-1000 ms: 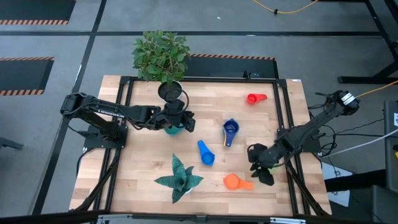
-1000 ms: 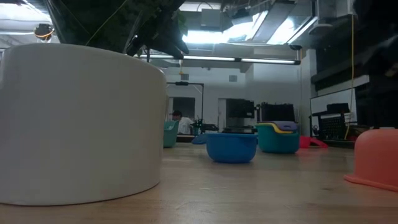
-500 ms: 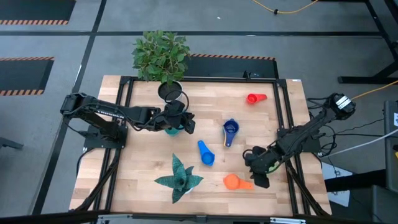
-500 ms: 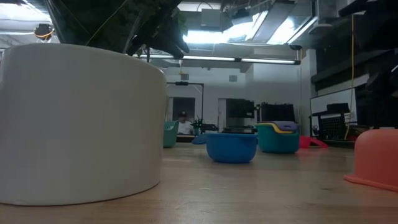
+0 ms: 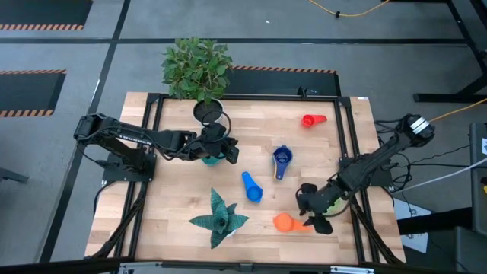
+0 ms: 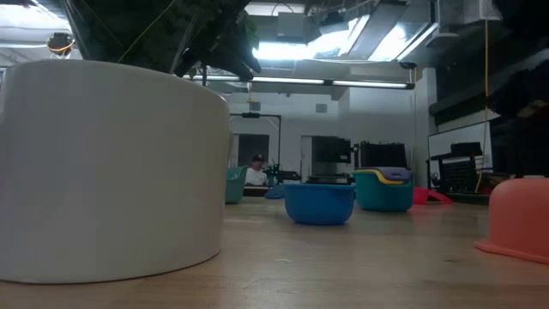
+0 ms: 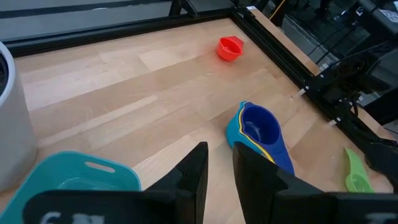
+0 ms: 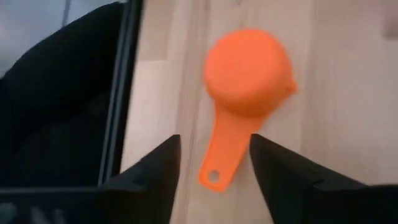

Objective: Nest measuring cups in basket
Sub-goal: Stack the orange measuring cup on top of the blue measuring cup

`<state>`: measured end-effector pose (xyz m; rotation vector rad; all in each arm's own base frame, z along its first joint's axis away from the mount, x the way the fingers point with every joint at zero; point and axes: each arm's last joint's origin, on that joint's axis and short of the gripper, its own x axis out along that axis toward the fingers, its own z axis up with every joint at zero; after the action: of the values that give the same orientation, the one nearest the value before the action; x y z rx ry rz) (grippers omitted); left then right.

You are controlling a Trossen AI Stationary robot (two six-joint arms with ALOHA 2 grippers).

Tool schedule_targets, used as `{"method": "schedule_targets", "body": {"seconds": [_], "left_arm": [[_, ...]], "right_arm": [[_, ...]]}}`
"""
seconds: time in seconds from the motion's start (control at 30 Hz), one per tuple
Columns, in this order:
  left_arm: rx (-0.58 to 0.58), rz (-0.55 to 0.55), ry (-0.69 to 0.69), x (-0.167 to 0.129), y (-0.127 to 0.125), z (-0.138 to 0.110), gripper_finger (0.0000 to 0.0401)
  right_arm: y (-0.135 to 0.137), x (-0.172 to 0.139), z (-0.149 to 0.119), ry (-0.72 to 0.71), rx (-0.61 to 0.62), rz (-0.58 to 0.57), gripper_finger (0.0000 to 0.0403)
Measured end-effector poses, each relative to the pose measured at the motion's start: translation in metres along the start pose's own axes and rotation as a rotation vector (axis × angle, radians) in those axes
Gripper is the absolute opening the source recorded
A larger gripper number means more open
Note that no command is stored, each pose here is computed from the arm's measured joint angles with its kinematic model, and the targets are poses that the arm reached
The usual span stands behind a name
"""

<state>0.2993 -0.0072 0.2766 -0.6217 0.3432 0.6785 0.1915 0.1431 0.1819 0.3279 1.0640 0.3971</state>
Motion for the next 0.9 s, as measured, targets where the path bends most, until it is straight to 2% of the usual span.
{"method": "schedule_targets", "body": {"seconds": [0.2, 0.33, 0.47, 0.67, 0.9], "left_arm": [[0.000, 0.000, 0.000, 0.000, 0.000, 0.000, 0.0069], [0.000, 0.000, -0.001, 0.000, 0.000, 0.000, 0.0069], [0.000, 0.000, 0.000, 0.000, 0.000, 0.000, 0.0069], [0.000, 0.000, -0.001, 0.000, 0.000, 0.000, 0.0069], [0.000, 0.000, -0.001, 0.000, 0.000, 0.000, 0.0069]], "right_arm": [[-0.003, 0.012, -0.004, 0.068, 0.013, -0.005, 0.0307], [-0.004, 0.018, -0.006, 0.098, 0.036, -0.006, 0.0349], [-0.005, 0.024, -0.006, 0.104, 0.075, -0.013, 0.0357], [-0.007, 0.033, -0.010, 0.132, 0.321, -0.051, 0.0357], [-0.001, 0.046, -0.017, 0.158, 0.434, -0.058, 0.0357]]}}
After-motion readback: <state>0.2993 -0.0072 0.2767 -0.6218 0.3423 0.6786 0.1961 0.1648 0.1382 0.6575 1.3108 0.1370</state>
